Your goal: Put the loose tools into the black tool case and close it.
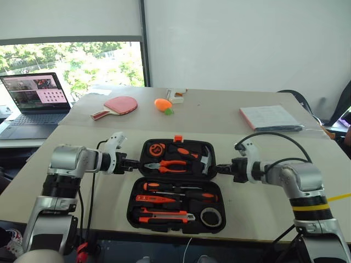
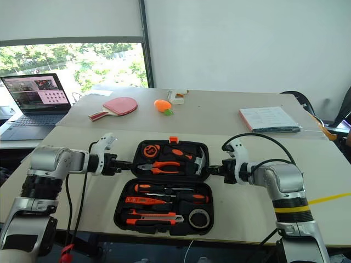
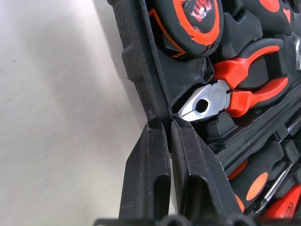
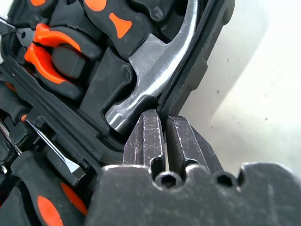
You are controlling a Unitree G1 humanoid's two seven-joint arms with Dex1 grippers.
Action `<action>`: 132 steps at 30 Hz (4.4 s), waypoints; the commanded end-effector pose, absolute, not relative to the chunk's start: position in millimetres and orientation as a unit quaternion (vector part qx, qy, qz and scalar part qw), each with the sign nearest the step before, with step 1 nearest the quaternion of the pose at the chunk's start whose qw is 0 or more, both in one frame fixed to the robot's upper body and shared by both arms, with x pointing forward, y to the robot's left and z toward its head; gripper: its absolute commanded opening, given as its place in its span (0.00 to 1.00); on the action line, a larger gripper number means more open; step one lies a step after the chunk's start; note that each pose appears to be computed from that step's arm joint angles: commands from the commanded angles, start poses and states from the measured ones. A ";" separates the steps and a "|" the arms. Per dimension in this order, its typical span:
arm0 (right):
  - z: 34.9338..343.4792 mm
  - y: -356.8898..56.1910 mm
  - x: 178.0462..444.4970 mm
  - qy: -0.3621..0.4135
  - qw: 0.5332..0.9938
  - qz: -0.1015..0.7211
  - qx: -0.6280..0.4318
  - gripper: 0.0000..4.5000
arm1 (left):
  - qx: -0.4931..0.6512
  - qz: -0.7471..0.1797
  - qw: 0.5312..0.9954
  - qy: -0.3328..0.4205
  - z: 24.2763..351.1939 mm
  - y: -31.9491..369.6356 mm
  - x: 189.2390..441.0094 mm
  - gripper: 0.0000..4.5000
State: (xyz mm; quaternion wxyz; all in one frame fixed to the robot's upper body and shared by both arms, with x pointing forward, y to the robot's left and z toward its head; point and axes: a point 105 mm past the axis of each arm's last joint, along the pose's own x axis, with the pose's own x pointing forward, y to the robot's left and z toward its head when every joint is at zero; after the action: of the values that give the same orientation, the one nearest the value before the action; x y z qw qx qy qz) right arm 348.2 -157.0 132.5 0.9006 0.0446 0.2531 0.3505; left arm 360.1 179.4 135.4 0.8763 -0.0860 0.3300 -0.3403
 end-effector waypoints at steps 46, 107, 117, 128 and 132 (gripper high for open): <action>131.1 -167.1 227.0 -0.158 0.732 0.453 -0.483 0.75 | 0.185 -0.437 0.875 0.096 118.5 220.6 257.7 1.00; 117.3 -138.8 212.7 0.083 0.788 0.550 -0.263 0.00 | 0.167 -0.633 0.747 0.117 203.3 131.9 348.6 0.02; 117.4 -123.2 208.5 0.077 0.782 0.568 -0.247 0.00 | 0.211 -0.744 0.616 0.150 179.6 76.9 298.2 0.02; 110.0 -101.2 196.9 0.086 0.750 0.617 -0.224 0.00 | 0.351 -0.724 0.563 0.188 113.1 68.7 303.8 0.02; 105.9 -97.3 205.7 0.086 0.750 0.615 -0.226 0.00 | 0.344 -0.727 0.564 0.189 112.0 69.1 304.0 0.02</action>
State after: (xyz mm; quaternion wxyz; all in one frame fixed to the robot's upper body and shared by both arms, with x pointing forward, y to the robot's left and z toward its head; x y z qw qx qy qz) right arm 201.3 -99.3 103.9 0.7488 -0.2215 0.0930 0.6178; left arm 303.4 60.3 140.9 0.5704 0.3350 0.1305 -0.7385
